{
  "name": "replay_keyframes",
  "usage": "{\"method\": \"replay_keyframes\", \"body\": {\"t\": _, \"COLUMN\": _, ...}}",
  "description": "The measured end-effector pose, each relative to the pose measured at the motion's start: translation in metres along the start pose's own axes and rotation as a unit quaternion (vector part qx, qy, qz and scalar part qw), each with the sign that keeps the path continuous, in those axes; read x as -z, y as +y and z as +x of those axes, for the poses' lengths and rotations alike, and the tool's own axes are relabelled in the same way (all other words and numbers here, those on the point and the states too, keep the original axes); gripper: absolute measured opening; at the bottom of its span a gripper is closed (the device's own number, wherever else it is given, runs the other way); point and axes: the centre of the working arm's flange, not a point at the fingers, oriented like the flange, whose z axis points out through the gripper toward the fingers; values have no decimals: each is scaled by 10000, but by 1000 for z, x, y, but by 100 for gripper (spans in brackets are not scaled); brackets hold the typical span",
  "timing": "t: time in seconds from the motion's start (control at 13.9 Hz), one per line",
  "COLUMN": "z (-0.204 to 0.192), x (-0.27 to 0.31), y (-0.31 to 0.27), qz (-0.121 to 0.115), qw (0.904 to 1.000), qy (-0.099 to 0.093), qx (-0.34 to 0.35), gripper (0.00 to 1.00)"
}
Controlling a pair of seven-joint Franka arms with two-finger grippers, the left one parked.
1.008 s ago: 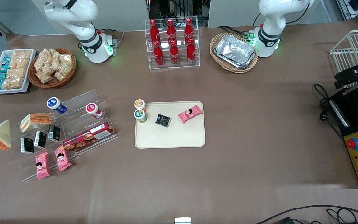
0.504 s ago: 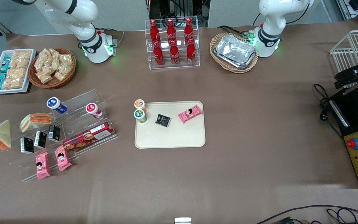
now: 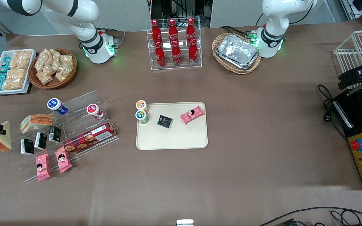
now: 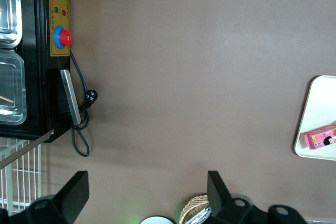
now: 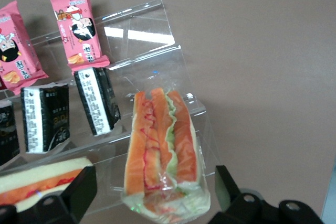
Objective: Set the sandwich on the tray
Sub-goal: 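Close the right gripper on the wrapped triangle sandwich and lift it, then carry the held sandwich over to the cream tray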
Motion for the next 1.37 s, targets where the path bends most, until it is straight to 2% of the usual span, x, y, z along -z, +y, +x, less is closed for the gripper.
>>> {"method": "replay_keyframes", "body": {"t": 0.22, "z": 2, "x": -3, "y": 1, "qz": -70, "qw": 10000, "qy": 43, "qx": 16, "gripper": 94}}
{"method": "replay_keyframes", "body": {"t": 0.5, "z": 3, "x": -3, "y": 2, "qz": -111, "qw": 9999, "qy": 80, "qx": 25, "gripper": 51}}
{"method": "replay_keyframes", "body": {"t": 0.86, "z": 2, "x": 1, "y": 5, "qz": -138, "qw": 9998, "qy": 114, "qx": 78, "gripper": 21}}
{"method": "replay_keyframes", "body": {"t": 1.08, "z": 1, "x": 44, "y": 6, "qz": -210, "qw": 9994, "qy": 240, "qx": 135, "gripper": 19}}
{"method": "replay_keyframes", "body": {"t": 1.22, "z": -8, "x": 93, "y": 0, "qz": -7, "qw": 9996, "qy": 265, "qx": -45, "gripper": 19}}
{"method": "replay_keyframes", "body": {"t": 1.37, "z": -19, "x": 139, "y": -18, "qz": 308, "qw": 9976, "qy": 155, "qx": -596, "gripper": 18}}
